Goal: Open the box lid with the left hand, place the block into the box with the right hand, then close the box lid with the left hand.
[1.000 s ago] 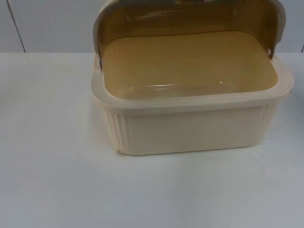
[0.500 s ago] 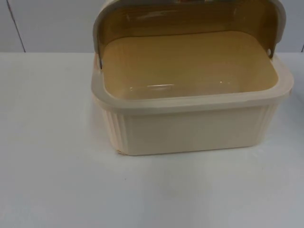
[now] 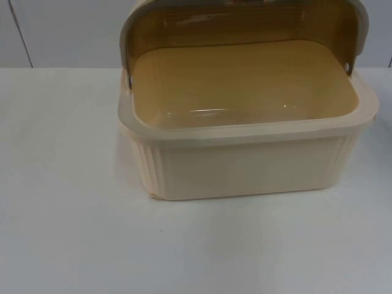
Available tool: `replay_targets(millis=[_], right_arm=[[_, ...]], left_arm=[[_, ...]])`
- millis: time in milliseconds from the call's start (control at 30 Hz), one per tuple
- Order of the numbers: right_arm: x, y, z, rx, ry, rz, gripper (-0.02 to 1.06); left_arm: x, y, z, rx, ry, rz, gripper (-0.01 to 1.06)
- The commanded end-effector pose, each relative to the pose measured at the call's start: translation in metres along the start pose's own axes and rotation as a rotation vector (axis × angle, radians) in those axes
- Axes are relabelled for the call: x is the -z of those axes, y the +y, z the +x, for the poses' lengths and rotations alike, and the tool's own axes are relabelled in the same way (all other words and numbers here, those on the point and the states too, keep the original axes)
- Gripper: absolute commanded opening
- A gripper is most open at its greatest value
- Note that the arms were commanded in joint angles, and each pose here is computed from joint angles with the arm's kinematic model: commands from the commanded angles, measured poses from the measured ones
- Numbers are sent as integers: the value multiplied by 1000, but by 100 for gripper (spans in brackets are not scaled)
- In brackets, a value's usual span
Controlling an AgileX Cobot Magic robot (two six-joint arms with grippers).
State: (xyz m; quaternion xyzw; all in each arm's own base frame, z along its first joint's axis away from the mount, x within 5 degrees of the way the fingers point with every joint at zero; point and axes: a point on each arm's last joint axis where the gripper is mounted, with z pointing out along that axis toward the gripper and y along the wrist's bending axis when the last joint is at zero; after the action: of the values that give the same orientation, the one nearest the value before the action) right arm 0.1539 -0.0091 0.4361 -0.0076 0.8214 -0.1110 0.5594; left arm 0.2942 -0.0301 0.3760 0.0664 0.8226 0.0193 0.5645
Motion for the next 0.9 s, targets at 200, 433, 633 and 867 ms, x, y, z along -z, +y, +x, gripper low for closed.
replay_targets(millis=[200,433,633,867], right_arm=[[3,0,1,-33,12,-16,105],[-10,4,1,-71,44,-18,105],[-52,15,-1,-64,68,-21,105],[-141,20,12,-143,102,-88,105]], left_arm=[[1,-2,-1,74,-2,22,104],[1,-2,2,124,27,23,104],[5,-2,0,119,17,20,104],[6,-2,-2,119,-1,22,104]])
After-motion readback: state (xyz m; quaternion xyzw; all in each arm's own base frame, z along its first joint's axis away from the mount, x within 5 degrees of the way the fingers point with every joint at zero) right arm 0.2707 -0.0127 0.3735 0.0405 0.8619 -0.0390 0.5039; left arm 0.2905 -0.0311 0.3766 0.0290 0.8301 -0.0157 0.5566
